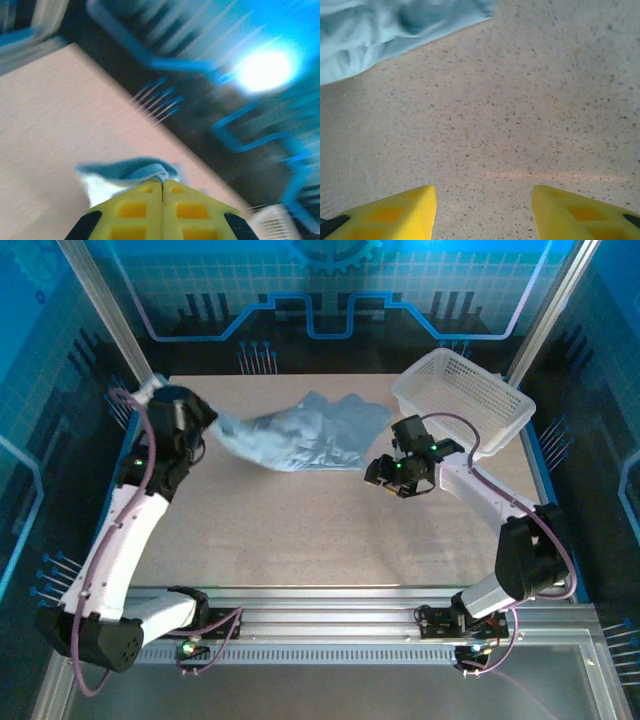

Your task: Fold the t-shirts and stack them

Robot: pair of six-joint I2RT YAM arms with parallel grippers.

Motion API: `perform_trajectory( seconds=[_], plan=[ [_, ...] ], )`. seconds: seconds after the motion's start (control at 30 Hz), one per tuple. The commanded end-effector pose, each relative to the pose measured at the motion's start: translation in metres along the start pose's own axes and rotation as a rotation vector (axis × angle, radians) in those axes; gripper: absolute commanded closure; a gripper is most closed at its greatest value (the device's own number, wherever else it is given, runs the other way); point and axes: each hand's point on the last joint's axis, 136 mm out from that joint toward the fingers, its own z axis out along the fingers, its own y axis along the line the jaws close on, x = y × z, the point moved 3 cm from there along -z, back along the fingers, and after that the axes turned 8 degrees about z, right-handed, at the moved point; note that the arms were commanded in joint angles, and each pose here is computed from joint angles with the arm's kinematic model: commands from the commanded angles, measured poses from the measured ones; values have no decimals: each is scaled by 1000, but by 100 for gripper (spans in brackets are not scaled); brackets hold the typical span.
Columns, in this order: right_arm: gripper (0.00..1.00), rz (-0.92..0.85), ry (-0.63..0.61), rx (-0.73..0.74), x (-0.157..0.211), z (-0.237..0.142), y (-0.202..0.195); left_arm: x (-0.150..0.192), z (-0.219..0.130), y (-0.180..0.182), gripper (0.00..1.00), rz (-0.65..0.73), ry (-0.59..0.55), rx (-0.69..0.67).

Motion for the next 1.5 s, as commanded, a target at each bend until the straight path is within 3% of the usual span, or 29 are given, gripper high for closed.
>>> perform_trajectory(
  seconds=[0.0, 0.17, 0.33, 0.47, 0.77, 1.0, 1.07, 1.23, 1.47],
  plan=[
    [45, 109, 49, -36, -2, 17, 10, 39, 3, 55, 100, -12, 80, -198],
    [44, 256, 78, -38, -16, 48, 23, 69, -1, 74, 100, -63, 159, -210],
    [47, 243, -15, -91, -59, 70, 60, 64, -5, 69, 100, -46, 155, -184],
    [48, 288, 14, -87, -74, 99, 71, 58, -5, 61, 100, -34, 147, -158],
    [49, 362, 95, -140, -64, 130, 103, 61, -8, 61, 100, -3, 170, -139],
    [53, 459, 138, -146, -55, 153, 109, 93, -11, 92, 100, 18, 245, -224],
    [60, 459, 131, -132, -61, 156, 109, 103, -14, 106, 100, 30, 263, -267],
    [100, 475, 69, -92, -81, 152, 94, 125, -21, 131, 100, 43, 314, -329],
    [100, 385, -85, -130, -113, 86, 88, 148, -27, 143, 100, 51, 391, -332]
  ],
)
